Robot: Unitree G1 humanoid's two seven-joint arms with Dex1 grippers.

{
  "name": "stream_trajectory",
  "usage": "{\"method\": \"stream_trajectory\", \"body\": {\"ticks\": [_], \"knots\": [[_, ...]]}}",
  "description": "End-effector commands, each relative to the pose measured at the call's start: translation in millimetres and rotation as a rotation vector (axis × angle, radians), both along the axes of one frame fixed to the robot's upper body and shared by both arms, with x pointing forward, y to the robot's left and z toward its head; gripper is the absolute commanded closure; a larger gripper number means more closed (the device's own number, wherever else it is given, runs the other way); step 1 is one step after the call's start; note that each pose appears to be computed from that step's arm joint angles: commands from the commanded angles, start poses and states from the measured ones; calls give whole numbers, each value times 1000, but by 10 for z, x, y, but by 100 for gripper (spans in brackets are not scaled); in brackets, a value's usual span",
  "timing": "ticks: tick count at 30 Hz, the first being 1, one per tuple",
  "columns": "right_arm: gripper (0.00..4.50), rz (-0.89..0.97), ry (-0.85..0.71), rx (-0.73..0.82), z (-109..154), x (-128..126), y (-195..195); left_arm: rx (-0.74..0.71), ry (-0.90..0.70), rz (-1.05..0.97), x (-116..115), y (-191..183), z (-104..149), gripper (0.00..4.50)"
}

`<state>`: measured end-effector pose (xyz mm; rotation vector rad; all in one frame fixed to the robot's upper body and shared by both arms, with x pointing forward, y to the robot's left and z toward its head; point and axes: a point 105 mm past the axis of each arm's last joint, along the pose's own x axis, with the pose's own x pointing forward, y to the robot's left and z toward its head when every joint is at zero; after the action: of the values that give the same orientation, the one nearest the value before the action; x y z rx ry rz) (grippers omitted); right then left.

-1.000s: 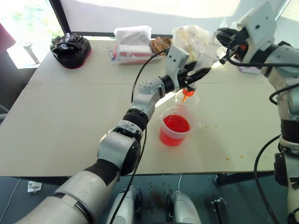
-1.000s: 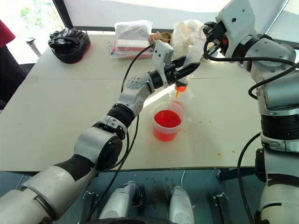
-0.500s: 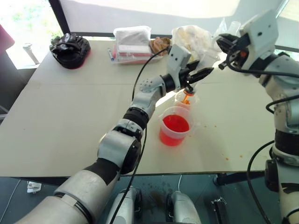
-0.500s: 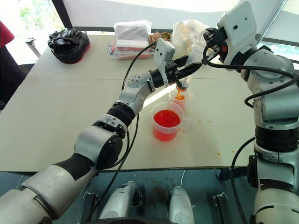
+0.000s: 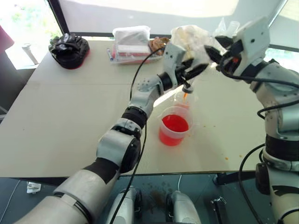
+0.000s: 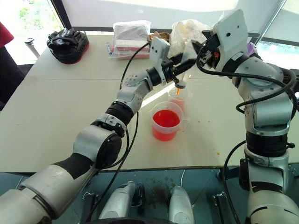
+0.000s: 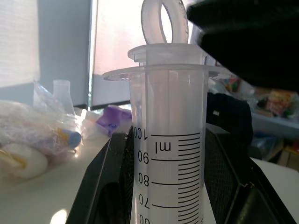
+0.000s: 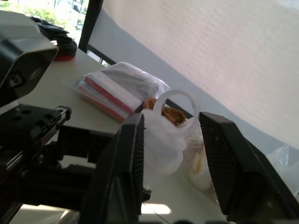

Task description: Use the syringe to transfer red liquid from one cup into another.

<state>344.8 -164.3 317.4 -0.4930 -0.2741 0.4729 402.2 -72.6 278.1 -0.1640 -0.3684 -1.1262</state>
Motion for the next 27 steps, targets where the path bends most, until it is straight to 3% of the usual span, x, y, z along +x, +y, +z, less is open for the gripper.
{"method": "stream_trajectory", "body": {"ticks": [1, 2, 3, 7, 8, 11, 14, 17, 21, 24, 27], "knots": [[72, 46, 38, -26, -17, -128, 23, -119, -172, -44, -203, -26, 643, 301], [23, 56, 29, -24, 43, -223, -3, -132, -168, -41, -194, 16, 681, 301], [3, 65, 13, -17, 111, -310, -30, -147, -167, -34, -184, 65, 735, 301], [3, 35, -43, 82, 350, -464, -195, -239, -113, -13, -129, 306, 978, 301], [3, 9, -48, 136, 414, -511, -336, -257, -43, 37, -15, 498, 1065, 301], [3, -48, 0, 185, 369, -610, -603, -163, 86, 149, 160, 900, 1077, 301], [3, 44, 127, 186, 197, -755, -553, 90, 299, 194, 196, 1133, 695, 301], [3, 113, 190, 191, 130, -842, -480, 225, 424, 211, 127, 1260, 434, 301], [3, 360, 371, 116, -150, -1027, -79, 479, 776, 228, -137, 1555, -382, 301], [3, 426, 423, 110, -273, -1057, 68, 573, 896, 272, -265, 1605, -809, 301], [3, 430, 438, 118, -334, -1037, 113, 606, 943, 330, -296, 1649, -1048, 301]]}}
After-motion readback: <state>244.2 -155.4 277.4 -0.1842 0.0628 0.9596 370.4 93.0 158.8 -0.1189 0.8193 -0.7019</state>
